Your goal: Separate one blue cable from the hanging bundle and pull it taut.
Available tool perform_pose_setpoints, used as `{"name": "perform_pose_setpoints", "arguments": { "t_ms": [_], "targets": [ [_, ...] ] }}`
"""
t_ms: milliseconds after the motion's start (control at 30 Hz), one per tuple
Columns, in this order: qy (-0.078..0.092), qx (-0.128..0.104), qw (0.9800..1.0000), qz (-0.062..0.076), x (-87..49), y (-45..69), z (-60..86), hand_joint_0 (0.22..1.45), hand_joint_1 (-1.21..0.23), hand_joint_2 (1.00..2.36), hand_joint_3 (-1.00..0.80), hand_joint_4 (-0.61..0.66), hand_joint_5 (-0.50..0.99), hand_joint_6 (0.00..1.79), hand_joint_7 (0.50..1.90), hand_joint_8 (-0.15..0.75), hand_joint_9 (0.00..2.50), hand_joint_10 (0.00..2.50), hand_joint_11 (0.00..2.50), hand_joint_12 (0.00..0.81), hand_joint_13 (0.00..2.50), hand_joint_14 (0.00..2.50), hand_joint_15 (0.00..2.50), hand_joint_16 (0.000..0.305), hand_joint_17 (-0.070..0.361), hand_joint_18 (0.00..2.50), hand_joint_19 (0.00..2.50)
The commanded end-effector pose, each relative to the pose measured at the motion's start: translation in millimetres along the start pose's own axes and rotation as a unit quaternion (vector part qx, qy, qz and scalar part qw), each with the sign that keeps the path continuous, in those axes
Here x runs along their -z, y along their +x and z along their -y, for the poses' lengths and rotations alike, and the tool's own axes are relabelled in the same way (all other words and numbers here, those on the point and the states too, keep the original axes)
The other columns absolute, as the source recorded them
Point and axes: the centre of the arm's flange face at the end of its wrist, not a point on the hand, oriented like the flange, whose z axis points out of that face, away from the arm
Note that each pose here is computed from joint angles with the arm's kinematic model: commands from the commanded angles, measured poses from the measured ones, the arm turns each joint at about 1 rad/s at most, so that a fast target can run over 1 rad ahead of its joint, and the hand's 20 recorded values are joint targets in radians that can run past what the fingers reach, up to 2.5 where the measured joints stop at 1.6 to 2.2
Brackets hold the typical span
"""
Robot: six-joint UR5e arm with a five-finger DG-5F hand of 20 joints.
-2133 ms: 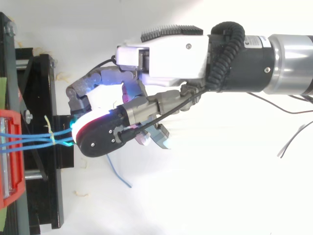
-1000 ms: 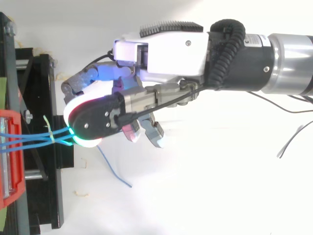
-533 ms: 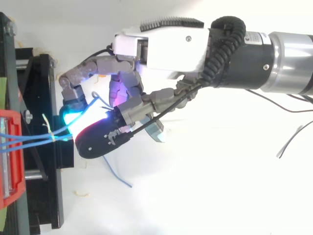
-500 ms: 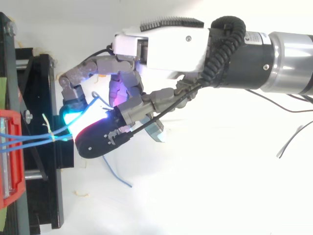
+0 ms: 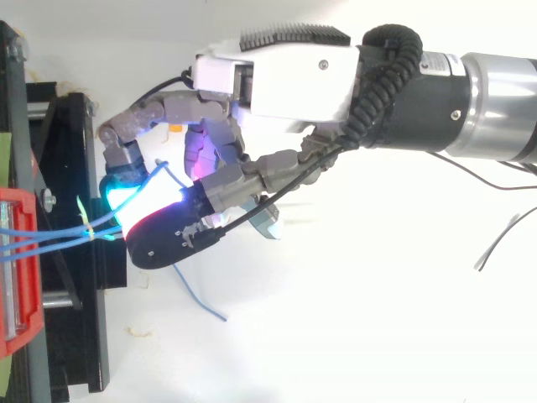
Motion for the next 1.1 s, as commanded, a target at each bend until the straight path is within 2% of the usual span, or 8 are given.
{"name": "perform_pose_setpoints", "arguments": {
  "t_ms": [0, 467, 667, 767, 833, 867, 1000, 1067],
  "targets": [
    [-0.001, 0.005, 1.0000, 0.001, -0.4, -0.2, -0.4, 0.73, -0.71, 1.02, -0.19, -0.02, 0.15, 0.50, 1.29, 0.187, 1.94, 0.02, 0.42, 0.312, 1.34, 0.02, 0.57, 0.058, 0.130, 0.97, 0.54],
    [0.001, 0.037, 0.9992, 0.010, -1.2, -2.5, -1.1, 0.72, -0.86, 1.01, -0.25, 0.06, 0.15, 0.50, 1.29, 0.190, 1.90, 0.02, 0.41, 0.321, 1.34, 0.02, 0.56, 0.061, 0.138, 0.99, 0.50],
    [0.003, 0.067, 0.9976, 0.014, -1.2, -3.2, -0.8, 0.66, -1.07, 1.01, -0.37, 0.14, 0.13, 0.50, 1.37, 0.208, 1.80, 0.02, 0.45, 0.332, 1.26, 0.02, 0.58, 0.067, 0.150, 0.94, 0.50],
    [0.003, 0.082, 0.9965, 0.014, -1.2, -3.2, -0.8, 0.53, -0.96, 1.00, -0.50, 0.17, 0.13, 0.50, 1.37, 0.212, 1.78, 0.02, 0.44, 0.341, 1.26, 0.02, 0.58, 0.071, 0.160, 0.94, 0.50],
    [0.003, 0.086, 0.9962, 0.014, -1.2, -3.2, -0.8, 0.42, -0.71, 1.00, -0.50, 0.18, 0.13, 0.50, 1.32, 0.215, 1.83, 0.01, 0.35, 0.359, 1.31, 0.02, 0.54, 0.081, 0.183, 1.04, 0.46],
    [0.003, 0.086, 0.9962, 0.014, -1.2, -3.2, -0.8, 0.42, -0.70, 1.00, -0.50, 0.17, 0.14, 0.50, 1.32, 0.216, 1.84, 0.01, 0.35, 0.363, 1.31, 0.02, 0.54, 0.082, 0.184, 1.05, 0.45],
    [0.003, 0.087, 0.9961, 0.014, -1.2, -3.9, -2.3, 0.41, -0.28, 1.00, -0.50, 0.12, 0.15, 0.50, 1.28, 0.194, 1.90, 0.01, 0.25, 0.355, 1.37, 0.01, 0.52, 0.082, 0.185, 1.05, 0.44],
    [0.003, 0.087, 0.9961, 0.014, -1.4, -3.4, -1.3, 0.43, -0.21, 1.00, -0.50, 0.10, 0.15, 0.50, 1.28, 0.180, 1.92, 0.01, 0.27, 0.344, 1.37, 0.02, 0.52, 0.077, 0.174, 1.03, 0.46]
  ]
}}
